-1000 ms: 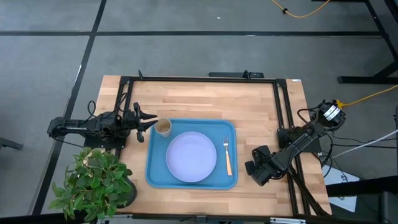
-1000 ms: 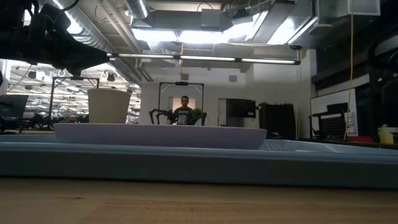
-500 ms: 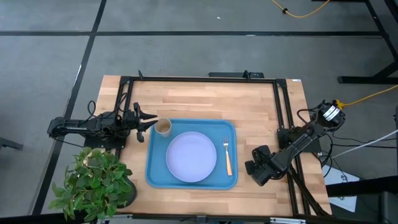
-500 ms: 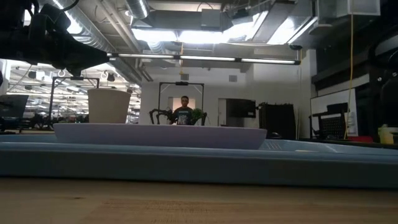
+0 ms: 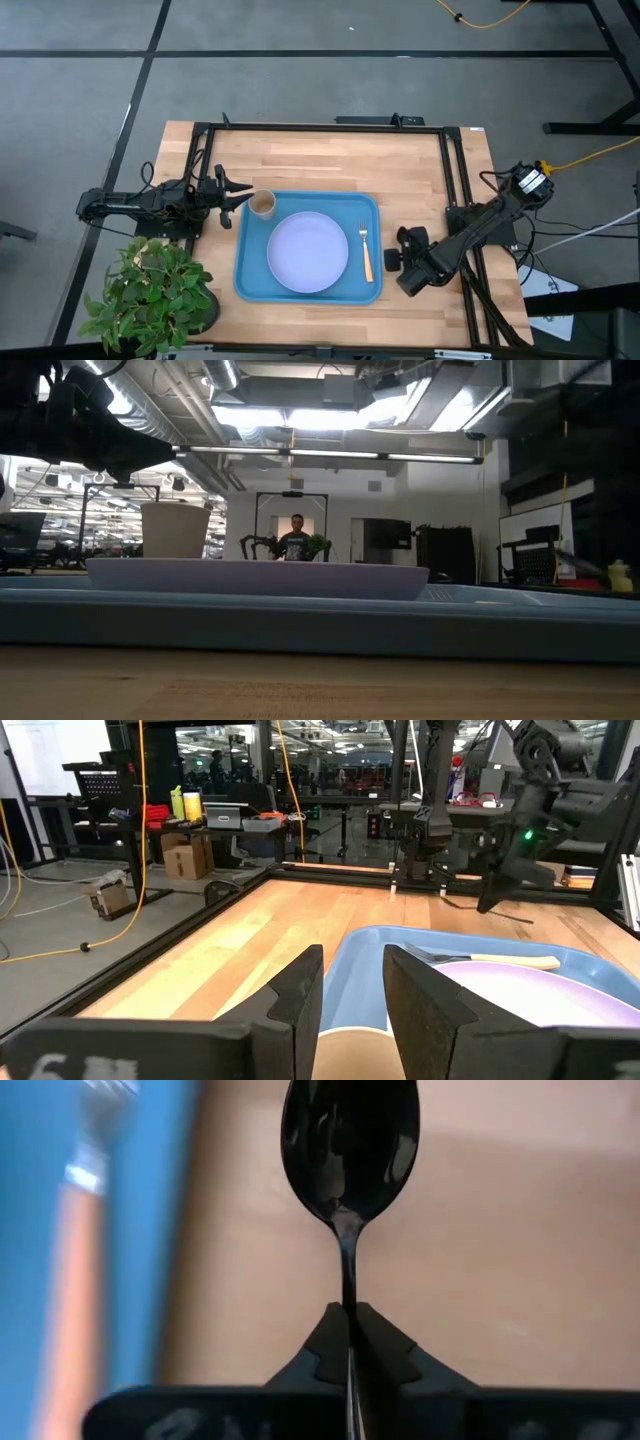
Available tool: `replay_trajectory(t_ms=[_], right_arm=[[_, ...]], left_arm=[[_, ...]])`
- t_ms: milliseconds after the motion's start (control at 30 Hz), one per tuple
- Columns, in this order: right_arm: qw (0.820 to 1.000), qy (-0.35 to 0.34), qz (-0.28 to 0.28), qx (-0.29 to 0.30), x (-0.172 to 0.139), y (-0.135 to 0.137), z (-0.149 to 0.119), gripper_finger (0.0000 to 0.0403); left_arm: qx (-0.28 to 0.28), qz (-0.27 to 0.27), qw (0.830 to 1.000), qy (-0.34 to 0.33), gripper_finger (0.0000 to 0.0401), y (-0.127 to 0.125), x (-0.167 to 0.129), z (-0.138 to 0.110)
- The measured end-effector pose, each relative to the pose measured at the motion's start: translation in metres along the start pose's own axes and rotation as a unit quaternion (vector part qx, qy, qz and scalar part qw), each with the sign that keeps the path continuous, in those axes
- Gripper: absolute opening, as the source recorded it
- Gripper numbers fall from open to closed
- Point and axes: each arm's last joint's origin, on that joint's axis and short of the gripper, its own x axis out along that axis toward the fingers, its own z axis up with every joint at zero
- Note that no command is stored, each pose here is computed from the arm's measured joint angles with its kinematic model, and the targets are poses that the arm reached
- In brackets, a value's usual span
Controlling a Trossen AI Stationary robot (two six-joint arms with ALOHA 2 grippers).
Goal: Pick and place plate/cup/fork/spoon on tray
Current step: Put the black spoon on the blue tray to the right of the purple plate
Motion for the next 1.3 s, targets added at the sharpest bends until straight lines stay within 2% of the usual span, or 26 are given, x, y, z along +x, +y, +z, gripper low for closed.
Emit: replay_trajectory(t_ms=[200, 333, 467, 800, 933, 1300], right_arm=[[0.997, -0.048, 0.060, 0.026, -0.020, 0.028, 0.015, 0.0004], [0.994, -0.041, 0.098, 0.036, -0.025, 0.050, 0.029, 0.0003], [0.991, -0.025, 0.123, 0.049, -0.015, 0.069, 0.041, 0.0003], [0.985, 0.040, 0.147, 0.083, 0.022, 0.102, 0.042, 0.0002], [0.985, 0.063, 0.141, 0.078, 0.030, 0.105, 0.039, 0.0002], [0.989, 0.059, 0.123, 0.062, 0.043, 0.106, 0.035, 0.0025]], left_arm=[[0.000, 0.000, 1.000, 0.000, 0.0101, 0.000, 0.000, 0.000], [0.000, 0.000, 1.000, 0.000, 0.0101, 0.000, 0.000, 0.000], [0.000, 0.000, 1.000, 0.000, 0.0101, 0.000, 0.000, 0.000], [0.000, 0.000, 1.000, 0.000, 0.0101, 0.000, 0.000, 0.000], [0.000, 0.000, 1.000, 0.000, 0.0101, 0.000, 0.000, 0.000], [0.000, 0.000, 1.000, 0.000, 0.0101, 0.000, 0.000, 0.000]])
